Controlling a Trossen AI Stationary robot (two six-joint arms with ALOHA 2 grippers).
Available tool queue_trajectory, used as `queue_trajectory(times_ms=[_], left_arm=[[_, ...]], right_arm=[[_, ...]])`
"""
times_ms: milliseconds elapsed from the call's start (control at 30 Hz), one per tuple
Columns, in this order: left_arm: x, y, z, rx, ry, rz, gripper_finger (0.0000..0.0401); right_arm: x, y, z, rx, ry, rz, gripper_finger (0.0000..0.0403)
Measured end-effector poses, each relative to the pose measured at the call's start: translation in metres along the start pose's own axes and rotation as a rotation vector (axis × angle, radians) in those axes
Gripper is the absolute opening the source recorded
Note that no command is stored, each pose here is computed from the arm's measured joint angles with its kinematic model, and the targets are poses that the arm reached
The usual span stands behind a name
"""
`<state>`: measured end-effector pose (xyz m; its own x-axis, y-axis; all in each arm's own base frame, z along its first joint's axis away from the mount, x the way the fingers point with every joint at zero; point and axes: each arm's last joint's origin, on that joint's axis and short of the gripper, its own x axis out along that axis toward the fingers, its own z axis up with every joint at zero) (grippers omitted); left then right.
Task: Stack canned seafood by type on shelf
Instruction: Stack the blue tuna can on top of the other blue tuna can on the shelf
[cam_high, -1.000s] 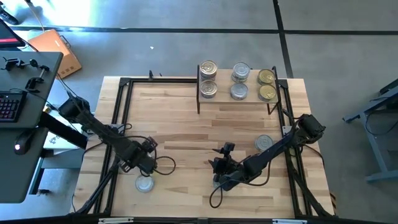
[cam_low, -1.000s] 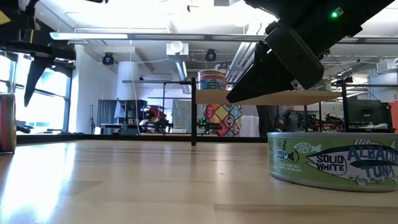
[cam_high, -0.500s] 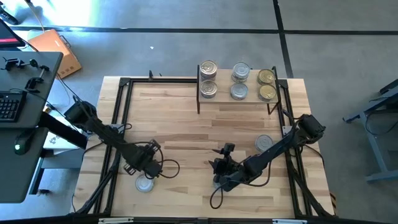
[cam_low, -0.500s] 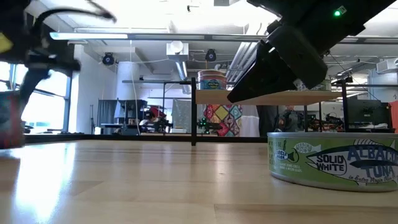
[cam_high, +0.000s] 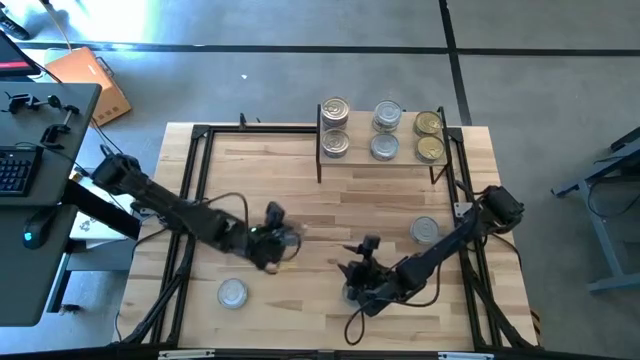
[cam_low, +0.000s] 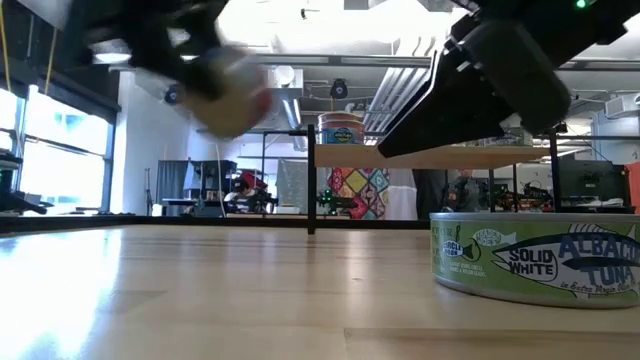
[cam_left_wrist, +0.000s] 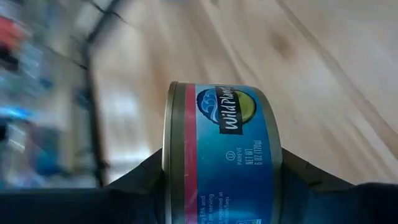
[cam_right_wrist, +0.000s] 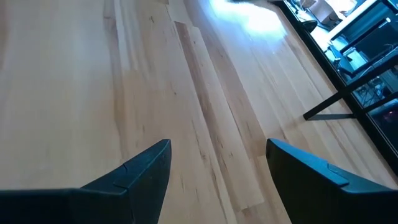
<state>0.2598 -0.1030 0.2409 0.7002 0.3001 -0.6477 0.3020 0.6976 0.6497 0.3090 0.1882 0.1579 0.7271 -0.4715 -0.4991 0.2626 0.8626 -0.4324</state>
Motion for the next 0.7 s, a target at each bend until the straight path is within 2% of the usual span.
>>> queue_trajectory(times_ms=[167, 300, 367, 500, 567, 700], left_arm=[[0.020, 0.050, 0.010, 0.029, -0.143, 0.232, 0.0168], [0.032, 0.100, -0.001, 0.034, -0.146, 0.454, 0.0168], [0.037, 0.123, -0.013, 0.030, -0.135, 0.529, 0.0168], [0.052, 0.153, -0.039, 0.023, -0.158, 0.529, 0.0168], [0.062, 0.163, -0.051, 0.007, -0.125, 0.547, 0.0168], [0.082, 0.180, -0.062, -0.006, -0.077, 0.544, 0.0168]], right_arm=[[-0.002, 0.001, 0.000, 0.018, -0.003, 0.004, 0.0255], [-0.001, 0.001, 0.000, 0.037, -0.002, 0.002, 0.0255], [-0.001, 0.001, -0.001, 0.041, 0.001, 0.001, 0.0255], [-0.001, 0.001, -0.001, 0.041, 0.003, 0.001, 0.0255], [-0.001, 0.001, -0.001, 0.040, 0.004, 0.001, 0.0255], [0.001, -0.001, -0.001, 0.041, 0.010, -0.007, 0.0255]])
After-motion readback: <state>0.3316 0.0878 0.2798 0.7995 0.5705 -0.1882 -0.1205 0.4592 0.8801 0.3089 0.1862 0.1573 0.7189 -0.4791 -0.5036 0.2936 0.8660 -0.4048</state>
